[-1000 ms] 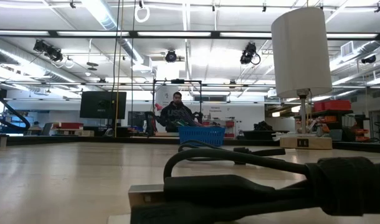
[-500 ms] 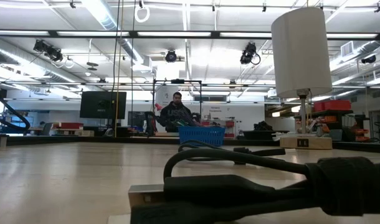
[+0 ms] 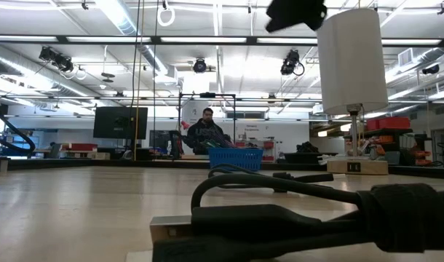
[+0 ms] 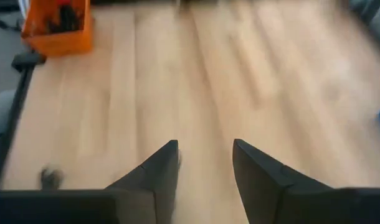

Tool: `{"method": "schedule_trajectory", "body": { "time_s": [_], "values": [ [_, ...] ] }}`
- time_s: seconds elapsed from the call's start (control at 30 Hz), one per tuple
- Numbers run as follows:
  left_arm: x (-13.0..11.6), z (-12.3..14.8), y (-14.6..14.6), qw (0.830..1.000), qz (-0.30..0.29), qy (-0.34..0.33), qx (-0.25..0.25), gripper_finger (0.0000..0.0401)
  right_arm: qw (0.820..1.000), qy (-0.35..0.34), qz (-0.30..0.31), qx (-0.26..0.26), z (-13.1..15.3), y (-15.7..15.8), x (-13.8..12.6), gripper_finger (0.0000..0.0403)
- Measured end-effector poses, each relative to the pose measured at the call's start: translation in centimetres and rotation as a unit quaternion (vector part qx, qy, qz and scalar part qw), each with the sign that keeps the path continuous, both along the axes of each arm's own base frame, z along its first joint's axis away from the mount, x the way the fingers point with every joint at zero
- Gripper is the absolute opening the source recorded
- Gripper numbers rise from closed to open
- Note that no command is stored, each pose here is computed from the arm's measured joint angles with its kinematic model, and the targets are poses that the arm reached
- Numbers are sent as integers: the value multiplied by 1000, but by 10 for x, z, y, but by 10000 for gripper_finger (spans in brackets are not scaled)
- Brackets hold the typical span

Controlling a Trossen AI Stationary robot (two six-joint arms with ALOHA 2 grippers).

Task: Pick & Place USB Port
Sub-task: Put the black charger cable into the orange basket

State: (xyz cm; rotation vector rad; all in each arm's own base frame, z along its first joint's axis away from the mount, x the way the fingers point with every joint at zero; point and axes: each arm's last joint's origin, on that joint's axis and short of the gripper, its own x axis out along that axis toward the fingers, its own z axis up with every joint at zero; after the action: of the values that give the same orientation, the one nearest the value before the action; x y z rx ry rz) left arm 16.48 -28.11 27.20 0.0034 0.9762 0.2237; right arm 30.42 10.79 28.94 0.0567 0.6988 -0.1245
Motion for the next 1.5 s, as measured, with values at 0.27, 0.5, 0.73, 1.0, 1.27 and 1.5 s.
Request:
{"method": "schedule_trajectory", "body": {
  "time_s": [0.27, 0.5, 0.73, 1.0, 1.27, 1.5],
  "values": [
    [33, 6, 23, 989, 53, -115, 82, 46, 996, 89, 0, 14, -38, 15, 7, 152],
    [57, 7, 43, 985, 63, -101, 121, 46, 989, 149, -10, 0, -84, 22, 25, 152],
    [67, 7, 53, 984, 83, -98, 124, 46, 980, 198, -9, 10, -118, 27, 33, 155],
    [68, 7, 54, 981, 88, -111, 132, 46, 976, 219, -8, 11, -142, 30, 40, 189],
    [69, 8, 54, 979, 90, -120, 138, 46, 977, 213, -10, 8, -151, 31, 44, 175],
    [69, 8, 54, 978, 91, -124, 138, 46, 975, 222, 4, 11, -151, 31, 43, 17]
  ]
}}
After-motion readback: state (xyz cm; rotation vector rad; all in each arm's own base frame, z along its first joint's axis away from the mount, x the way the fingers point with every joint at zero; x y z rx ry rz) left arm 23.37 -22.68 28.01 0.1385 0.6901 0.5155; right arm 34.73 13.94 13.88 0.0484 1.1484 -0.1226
